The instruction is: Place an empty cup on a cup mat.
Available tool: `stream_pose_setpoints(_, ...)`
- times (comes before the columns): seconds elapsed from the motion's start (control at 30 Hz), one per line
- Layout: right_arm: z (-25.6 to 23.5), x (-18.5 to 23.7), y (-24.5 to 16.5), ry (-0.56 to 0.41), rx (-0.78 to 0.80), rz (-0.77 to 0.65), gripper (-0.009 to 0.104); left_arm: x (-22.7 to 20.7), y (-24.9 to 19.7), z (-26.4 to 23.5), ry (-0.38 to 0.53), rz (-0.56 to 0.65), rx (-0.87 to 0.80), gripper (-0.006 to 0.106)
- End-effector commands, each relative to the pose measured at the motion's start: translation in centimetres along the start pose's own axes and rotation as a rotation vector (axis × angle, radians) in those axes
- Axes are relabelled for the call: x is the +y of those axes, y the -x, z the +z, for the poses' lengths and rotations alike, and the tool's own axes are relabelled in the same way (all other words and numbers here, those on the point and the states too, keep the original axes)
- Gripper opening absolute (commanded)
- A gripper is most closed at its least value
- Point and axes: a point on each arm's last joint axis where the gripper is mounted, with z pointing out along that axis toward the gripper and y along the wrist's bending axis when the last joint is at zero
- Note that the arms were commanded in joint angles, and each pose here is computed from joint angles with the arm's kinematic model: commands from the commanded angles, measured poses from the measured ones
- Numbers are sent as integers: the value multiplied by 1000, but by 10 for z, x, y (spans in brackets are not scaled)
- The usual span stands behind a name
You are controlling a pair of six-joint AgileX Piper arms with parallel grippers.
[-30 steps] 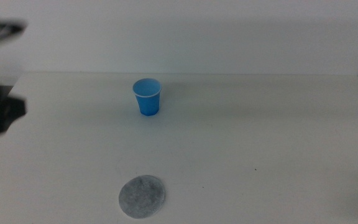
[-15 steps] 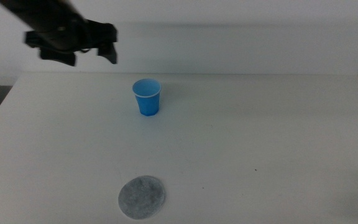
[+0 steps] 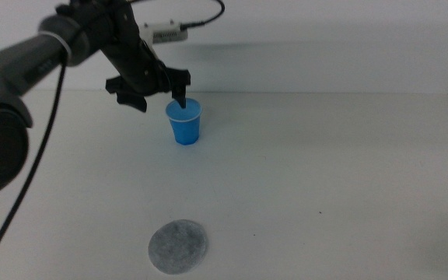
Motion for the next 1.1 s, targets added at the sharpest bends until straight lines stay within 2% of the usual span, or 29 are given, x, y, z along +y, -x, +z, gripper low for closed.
stream_pose_setpoints(0.0, 0, 0, 0, 0, -8, -11, 93, 1, 2, 12, 4, 2, -11, 91)
stream_pose_setpoints(0.07, 0, 0, 0, 0, -8, -11, 93, 3, -1, 21, 7, 0, 12, 84)
stream_pose_setpoints(0.13, 0, 0, 0, 0, -8, -11, 93, 4, -2, 24, 7, -4, 20, 69)
stream_pose_setpoints(0.23, 0, 0, 0, 0, -8, -11, 93, 4, -2, 25, 5, 21, 18, 32)
stream_pose_setpoints(0.3, 0, 0, 0, 0, -8, -11, 93, 2, -2, 24, -15, 24, 31, 4)
stream_pose_setpoints(0.33, 0, 0, 0, 0, -8, -11, 93, 1, -2, 21, -17, 27, 43, -2)
stream_pose_setpoints(0.47, 0, 0, 0, 0, -8, -11, 93, -7, -4, -12, -26, 103, 82, -2)
stream_pose_setpoints(0.6, 0, 0, 0, 0, -8, -11, 93, -21, -31, -49, -32, 140, 119, -2)
stream_pose_setpoints(0.87, 0, 0, 0, 0, -8, -11, 93, -37, -145, -110, -61, 35, -55, -2)
stream_pose_setpoints(1.07, 0, 0, 0, 0, -8, -11, 93, -27, -186, -102, -35, 9, 18, -2)
